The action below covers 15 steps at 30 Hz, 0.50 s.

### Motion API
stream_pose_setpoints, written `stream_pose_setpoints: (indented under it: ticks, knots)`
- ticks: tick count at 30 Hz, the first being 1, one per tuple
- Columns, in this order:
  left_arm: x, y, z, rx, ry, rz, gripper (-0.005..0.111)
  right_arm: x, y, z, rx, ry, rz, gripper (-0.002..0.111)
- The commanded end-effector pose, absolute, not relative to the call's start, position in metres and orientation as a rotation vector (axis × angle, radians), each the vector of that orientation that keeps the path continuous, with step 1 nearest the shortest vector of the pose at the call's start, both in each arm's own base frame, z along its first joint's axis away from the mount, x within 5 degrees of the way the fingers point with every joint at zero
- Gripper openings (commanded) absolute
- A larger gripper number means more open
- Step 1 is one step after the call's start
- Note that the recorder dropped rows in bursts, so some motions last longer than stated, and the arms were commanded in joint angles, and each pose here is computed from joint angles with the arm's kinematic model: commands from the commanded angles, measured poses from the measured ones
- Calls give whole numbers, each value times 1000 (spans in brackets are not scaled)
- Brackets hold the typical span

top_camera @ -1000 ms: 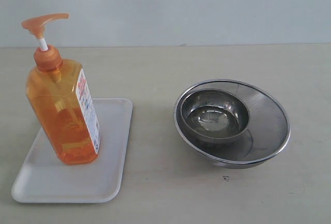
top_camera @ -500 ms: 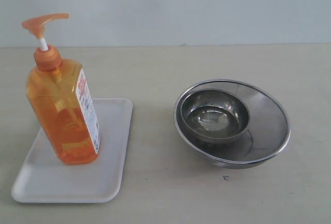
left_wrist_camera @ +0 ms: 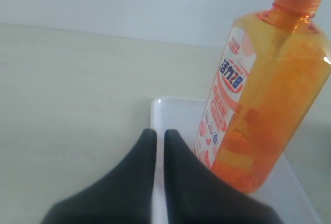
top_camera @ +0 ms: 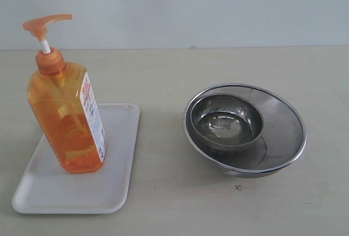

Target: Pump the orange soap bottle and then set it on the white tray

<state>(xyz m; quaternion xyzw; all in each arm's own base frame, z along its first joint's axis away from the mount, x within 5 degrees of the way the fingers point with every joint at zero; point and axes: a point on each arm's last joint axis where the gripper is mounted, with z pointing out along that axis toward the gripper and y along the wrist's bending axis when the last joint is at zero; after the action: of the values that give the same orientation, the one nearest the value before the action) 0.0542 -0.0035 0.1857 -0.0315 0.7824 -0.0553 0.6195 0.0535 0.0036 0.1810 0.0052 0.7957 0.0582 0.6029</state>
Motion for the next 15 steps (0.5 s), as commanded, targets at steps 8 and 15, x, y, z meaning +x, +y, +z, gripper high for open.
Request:
stream_pose_setpoints:
  ticks: [8, 15]
  knots:
    - [54, -1, 185, -89, 1797, -101, 5, 53, 3, 182, 13, 1831, 129, 0]
    - [54, -1, 185, -50, 1798, -71, 5, 53, 3, 182, 13, 1831, 129, 0]
